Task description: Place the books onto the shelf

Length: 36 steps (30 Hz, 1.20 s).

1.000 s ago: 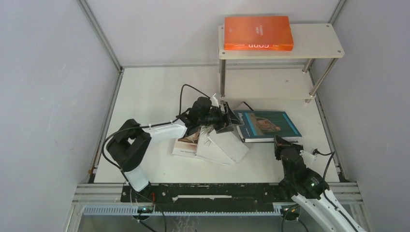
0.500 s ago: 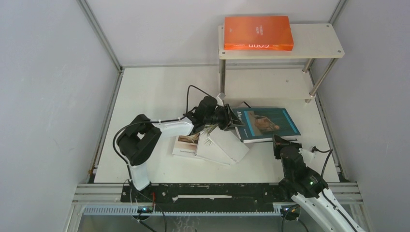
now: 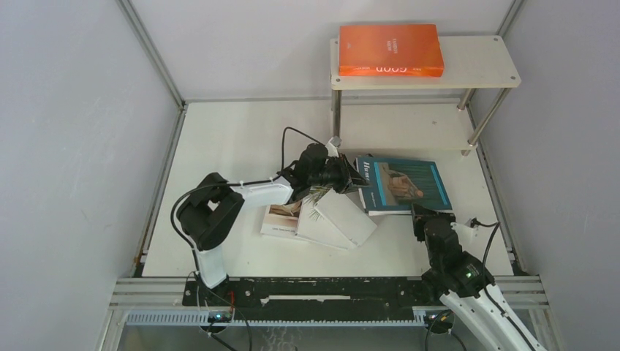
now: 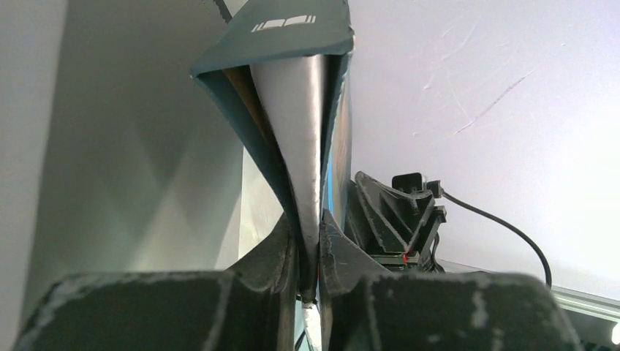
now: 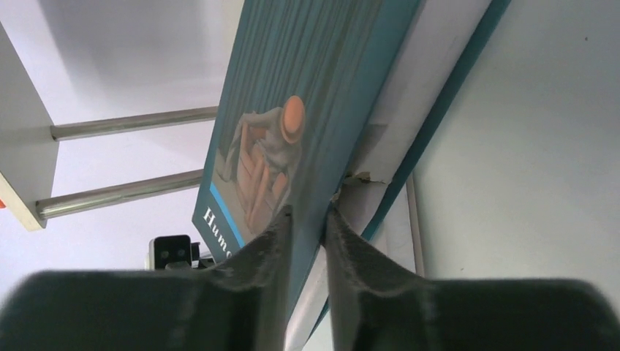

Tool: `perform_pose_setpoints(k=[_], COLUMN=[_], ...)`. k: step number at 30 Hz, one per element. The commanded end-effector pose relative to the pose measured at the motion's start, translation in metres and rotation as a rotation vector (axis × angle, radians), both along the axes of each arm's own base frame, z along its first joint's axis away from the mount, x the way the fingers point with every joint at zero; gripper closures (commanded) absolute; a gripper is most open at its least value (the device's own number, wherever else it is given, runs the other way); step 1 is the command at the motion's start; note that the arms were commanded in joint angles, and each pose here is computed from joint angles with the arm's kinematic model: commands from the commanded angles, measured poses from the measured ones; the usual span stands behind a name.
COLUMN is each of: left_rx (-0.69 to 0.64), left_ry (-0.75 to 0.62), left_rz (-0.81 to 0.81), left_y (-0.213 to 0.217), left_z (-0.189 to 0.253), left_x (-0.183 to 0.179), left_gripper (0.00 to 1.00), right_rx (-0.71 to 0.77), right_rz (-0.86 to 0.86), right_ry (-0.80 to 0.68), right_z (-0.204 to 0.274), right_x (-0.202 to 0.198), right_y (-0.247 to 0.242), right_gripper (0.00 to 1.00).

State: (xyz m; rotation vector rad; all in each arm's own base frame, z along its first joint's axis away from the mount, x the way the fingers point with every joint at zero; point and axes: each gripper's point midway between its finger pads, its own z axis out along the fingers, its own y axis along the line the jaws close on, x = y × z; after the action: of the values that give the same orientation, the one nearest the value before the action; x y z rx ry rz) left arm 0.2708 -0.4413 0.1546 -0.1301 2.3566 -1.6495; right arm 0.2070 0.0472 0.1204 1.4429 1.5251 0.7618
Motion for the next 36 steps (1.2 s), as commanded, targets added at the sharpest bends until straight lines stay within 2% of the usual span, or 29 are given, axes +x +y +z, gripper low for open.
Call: perform_pose_setpoints(k=[1, 3, 6, 19, 26, 36], left_rx=[-0.073, -0.074, -0.079, -0.104, -0.123, 0.007], left_ry=[-0.123, -0.140, -0.171, -0.275, -0.381, -0.576], left_rz=[-0.016, -0.003, 0.011, 0.096, 0.154, 0.301], left_y=[-0.008, -0.006, -0.005, 0.002, 0.013, 0.049], left_z=[0.044, 0.048, 0.056, 0.092, 0.127, 0.159], left_x=[0.001, 0.003, 0.006, 0.021, 0.026, 0.032], left_gripper=[1.00, 1.00, 1.00, 1.00, 1.00, 1.00], right_rx=[0.040, 0.026, 0.007, -0.042, -0.079, -0.164], right_rz=[0.054, 0.057, 0.065, 0.098, 0.118, 0.113], right_ry=[-0.107, -0.100, -0.088, -0.040, -0.026, -0.039], right_z=[0.043, 0.043, 0.042, 0.037, 0.039, 0.057], right_x=[0.007, 0.007, 0.005, -0.001, -0.007, -0.012], right_y=[0.011, 0.009, 0.008, 0.002, -0.001, -0.012], right_gripper=[0.65, 0.55, 0.47, 0.44, 0.44, 0.43])
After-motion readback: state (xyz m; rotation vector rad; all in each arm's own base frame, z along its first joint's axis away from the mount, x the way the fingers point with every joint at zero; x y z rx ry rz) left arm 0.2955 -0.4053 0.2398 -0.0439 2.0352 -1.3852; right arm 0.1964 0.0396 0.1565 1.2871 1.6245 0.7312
